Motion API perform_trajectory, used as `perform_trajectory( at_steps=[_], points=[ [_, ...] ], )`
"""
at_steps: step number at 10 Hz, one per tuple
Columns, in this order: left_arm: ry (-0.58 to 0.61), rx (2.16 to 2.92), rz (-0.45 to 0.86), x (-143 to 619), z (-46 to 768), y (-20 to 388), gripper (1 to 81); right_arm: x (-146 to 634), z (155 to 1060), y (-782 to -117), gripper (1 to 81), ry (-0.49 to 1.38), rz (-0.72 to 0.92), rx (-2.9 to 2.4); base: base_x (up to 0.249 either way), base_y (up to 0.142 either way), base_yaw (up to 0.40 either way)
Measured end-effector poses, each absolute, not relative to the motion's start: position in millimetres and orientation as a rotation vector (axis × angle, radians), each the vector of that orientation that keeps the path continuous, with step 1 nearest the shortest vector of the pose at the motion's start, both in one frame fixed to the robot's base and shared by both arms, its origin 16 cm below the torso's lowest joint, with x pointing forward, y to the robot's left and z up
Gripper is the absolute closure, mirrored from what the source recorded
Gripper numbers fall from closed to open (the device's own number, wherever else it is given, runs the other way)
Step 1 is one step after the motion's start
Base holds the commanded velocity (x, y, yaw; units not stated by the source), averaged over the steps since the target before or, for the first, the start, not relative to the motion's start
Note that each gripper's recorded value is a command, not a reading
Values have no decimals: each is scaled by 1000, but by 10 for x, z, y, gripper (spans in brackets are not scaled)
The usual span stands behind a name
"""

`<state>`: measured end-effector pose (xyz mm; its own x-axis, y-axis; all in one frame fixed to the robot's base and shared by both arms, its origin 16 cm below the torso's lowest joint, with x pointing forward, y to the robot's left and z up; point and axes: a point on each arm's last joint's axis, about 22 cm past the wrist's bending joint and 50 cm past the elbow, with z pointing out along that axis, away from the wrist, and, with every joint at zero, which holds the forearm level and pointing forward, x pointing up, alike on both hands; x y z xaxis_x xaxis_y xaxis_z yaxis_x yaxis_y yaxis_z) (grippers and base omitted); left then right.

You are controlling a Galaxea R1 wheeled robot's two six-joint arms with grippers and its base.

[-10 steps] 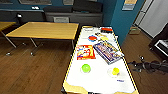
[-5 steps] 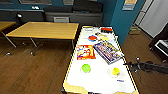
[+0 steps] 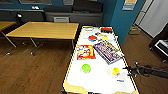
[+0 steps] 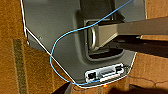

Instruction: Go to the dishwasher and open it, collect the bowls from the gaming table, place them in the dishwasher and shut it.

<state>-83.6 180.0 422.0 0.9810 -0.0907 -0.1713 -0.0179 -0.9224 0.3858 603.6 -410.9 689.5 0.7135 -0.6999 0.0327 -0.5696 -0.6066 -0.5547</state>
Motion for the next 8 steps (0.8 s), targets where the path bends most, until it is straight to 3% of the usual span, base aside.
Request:
perform_trajectory(
  at_steps=[8],
  points=[
    [-74,2741,-266,-851,4220,1843,10,6207,6984,-3722,10,914,-320,-2371,0,0,0]
  ],
)
